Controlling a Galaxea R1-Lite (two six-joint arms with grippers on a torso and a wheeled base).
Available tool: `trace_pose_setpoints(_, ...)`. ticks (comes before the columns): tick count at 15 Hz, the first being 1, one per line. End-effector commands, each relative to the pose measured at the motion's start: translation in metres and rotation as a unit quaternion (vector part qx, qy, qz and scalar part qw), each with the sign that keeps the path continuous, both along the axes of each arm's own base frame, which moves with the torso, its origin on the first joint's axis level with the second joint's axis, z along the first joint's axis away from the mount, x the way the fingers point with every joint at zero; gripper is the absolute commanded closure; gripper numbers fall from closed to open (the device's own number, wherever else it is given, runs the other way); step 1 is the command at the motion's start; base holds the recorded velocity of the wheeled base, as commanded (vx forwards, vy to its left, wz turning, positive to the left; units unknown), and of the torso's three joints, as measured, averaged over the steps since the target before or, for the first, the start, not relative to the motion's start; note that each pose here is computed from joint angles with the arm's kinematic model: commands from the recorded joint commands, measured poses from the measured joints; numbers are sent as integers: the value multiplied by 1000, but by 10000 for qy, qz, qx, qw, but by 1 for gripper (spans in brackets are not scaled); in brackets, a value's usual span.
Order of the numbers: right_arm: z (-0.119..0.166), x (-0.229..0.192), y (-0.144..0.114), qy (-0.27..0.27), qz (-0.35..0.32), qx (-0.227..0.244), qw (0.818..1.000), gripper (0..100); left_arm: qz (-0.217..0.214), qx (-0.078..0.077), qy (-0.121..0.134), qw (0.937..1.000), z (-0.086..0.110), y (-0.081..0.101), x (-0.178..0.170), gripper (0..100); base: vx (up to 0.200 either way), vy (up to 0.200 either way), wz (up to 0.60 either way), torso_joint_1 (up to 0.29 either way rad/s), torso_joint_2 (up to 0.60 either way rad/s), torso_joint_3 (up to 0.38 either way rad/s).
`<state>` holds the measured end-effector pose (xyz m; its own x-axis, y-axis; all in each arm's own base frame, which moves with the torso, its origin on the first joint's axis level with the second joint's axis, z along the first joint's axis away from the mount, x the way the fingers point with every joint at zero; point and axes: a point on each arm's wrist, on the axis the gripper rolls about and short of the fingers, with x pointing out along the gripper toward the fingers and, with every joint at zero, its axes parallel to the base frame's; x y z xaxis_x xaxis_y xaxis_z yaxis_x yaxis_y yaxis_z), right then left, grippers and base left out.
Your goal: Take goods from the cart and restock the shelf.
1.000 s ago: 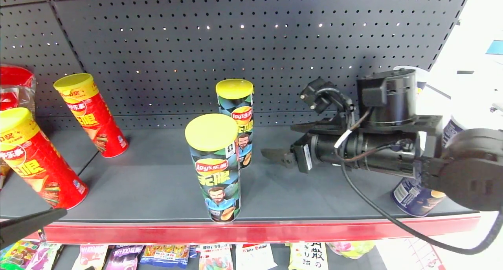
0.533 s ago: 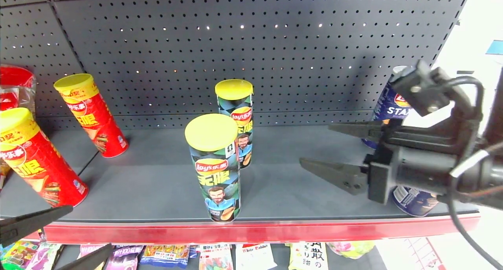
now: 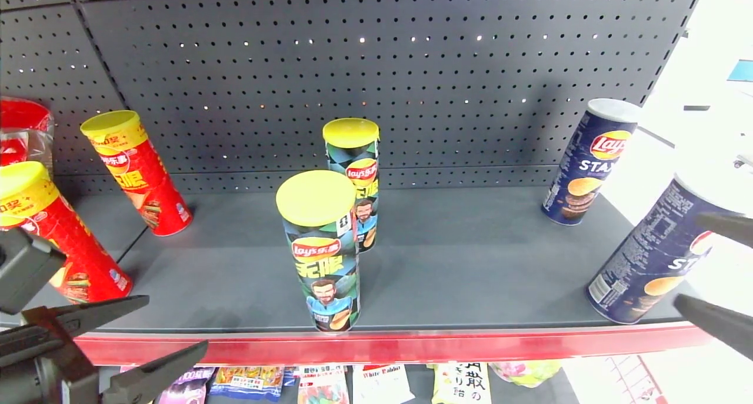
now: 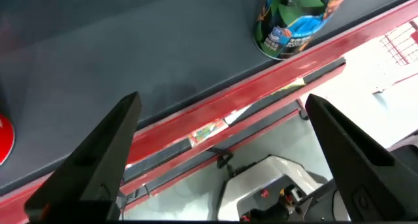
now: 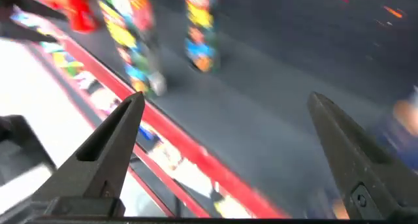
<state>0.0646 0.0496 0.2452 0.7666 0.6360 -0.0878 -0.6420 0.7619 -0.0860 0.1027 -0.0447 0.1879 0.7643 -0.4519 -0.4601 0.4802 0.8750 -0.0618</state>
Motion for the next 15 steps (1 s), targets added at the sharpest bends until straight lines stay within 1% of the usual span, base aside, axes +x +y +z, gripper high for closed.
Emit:
trace_pose_setpoints(1,-19,-58,-45,-252,-910,247,9952,0,-4,147,347,9993,-5,-8,20,0,0,0,0,0,0,0)
trace_pose_setpoints(2,-26,-69,-51,-136,-1251,262,9917,0,-4,182,432,9989,-7,-10,25,0,0,0,0,0,0,0)
trace_pose_setpoints(4,-45,-86,-56,154,-2028,310,9786,0,-27,259,553,9981,-8,-15,36,0,0,0,0,0,0,0)
trace_pose_setpoints(5,-58,-91,-57,184,-2224,299,9743,0,-83,355,549,9978,-8,-17,41,0,0,0,0,0,0,0)
trace_pose_setpoints(6,-66,-94,-57,179,-2291,294,9728,0,-124,437,579,9973,-10,-18,44,0,0,0,0,0,0,0)
trace_pose_setpoints(7,-81,-98,-57,165,-2416,276,9698,0,-181,568,641,9962,-13,-21,51,0,0,0,0,0,0,0)
trace_pose_setpoints(10,-93,-99,-57,191,-2476,263,9683,0,-96,682,772,9946,-15,-28,69,0,0,0,0,0,0,0)
trace_pose_setpoints(11,-95,-100,-57,164,-2468,277,9685,0,-72,707,788,9944,-16,-31,77,0,0,0,0,0,0,0)
trace_pose_setpoints(14,-99,-102,-57,150,-2467,284,9686,0,-118,682,696,9952,-20,-39,92,0,0,0,0,0,0,0)
trace_pose_setpoints(15,-100,-102,-57,150,-2467,284,9686,0,-125,684,712,9950,-21,-40,94,0,0,0,0,0,0,0)
